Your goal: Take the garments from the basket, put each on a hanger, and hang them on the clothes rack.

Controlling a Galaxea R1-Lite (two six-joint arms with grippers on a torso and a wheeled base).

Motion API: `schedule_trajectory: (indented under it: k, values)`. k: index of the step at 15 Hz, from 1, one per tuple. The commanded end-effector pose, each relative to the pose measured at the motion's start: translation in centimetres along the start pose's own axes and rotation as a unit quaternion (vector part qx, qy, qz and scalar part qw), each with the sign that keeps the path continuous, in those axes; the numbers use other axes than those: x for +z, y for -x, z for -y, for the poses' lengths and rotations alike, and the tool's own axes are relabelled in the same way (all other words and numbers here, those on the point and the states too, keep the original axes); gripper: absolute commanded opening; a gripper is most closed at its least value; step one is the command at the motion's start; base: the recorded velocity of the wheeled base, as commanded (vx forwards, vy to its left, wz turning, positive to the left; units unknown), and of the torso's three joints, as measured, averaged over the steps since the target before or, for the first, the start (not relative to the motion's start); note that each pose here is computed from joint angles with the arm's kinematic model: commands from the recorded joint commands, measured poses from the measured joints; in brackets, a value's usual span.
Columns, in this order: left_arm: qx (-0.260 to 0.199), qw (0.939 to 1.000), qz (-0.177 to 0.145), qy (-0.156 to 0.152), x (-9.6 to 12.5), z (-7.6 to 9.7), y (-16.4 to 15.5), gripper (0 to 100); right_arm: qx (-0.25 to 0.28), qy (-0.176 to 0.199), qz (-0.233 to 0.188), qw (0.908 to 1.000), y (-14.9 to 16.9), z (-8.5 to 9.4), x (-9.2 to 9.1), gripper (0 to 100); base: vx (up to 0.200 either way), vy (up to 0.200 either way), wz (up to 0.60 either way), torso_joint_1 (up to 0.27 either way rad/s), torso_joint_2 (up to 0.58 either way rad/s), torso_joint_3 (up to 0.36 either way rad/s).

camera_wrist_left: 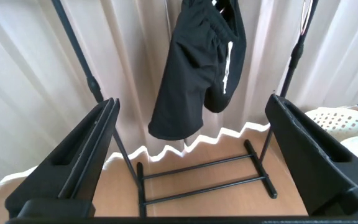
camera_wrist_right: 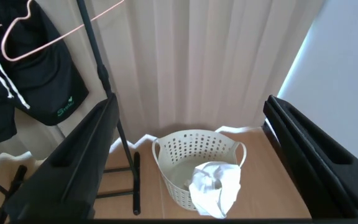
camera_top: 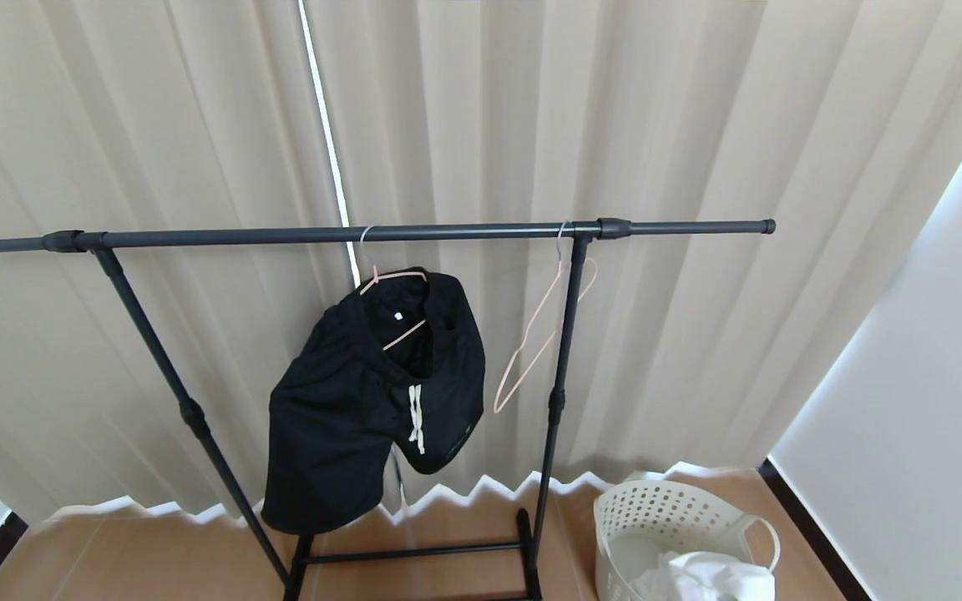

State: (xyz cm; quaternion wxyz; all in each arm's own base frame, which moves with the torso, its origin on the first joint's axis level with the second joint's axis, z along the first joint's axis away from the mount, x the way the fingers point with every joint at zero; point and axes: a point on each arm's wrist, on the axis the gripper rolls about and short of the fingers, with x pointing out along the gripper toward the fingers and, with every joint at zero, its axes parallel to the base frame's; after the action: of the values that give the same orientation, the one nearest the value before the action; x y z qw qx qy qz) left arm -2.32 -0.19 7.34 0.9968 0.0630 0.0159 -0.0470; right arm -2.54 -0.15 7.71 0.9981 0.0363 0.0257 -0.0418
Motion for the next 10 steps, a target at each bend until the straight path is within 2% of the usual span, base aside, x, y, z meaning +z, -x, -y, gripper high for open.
schedule_trajectory:
  k: [1, 3, 5, 10]
  values:
    - [-0.002, 1.0000, 0.000, 0.002, 0.05, 0.00, 0.00, 100, 0.000, 0.000, 0.001, 1.0000, 0.01, 0.00, 0.00, 100, 0.000, 0.000, 0.00, 0.000, 0.00, 0.000]
    - [-0.002, 0.9997, 0.001, 0.023, 0.07, -0.01, 0.00, 100, 0.009, 0.004, 0.000, 1.0000, 0.01, -0.03, -0.02, 100, 0.000, 0.000, 0.00, 0.000, 0.00, 0.000]
    - [-0.001, 0.9997, 0.001, 0.024, 0.06, -0.01, 0.01, 100, 0.009, 0.003, 0.001, 1.0000, 0.02, -0.03, 0.02, 100, 0.000, 0.000, 0.00, -0.083, 0.20, 0.117]
    - [-0.001, 0.9997, 0.001, 0.025, 0.06, -0.01, 0.01, 100, 0.009, 0.004, 0.000, 0.9999, 0.02, -0.04, 0.02, 100, 0.000, 0.000, 0.00, -0.016, 0.03, 0.024]
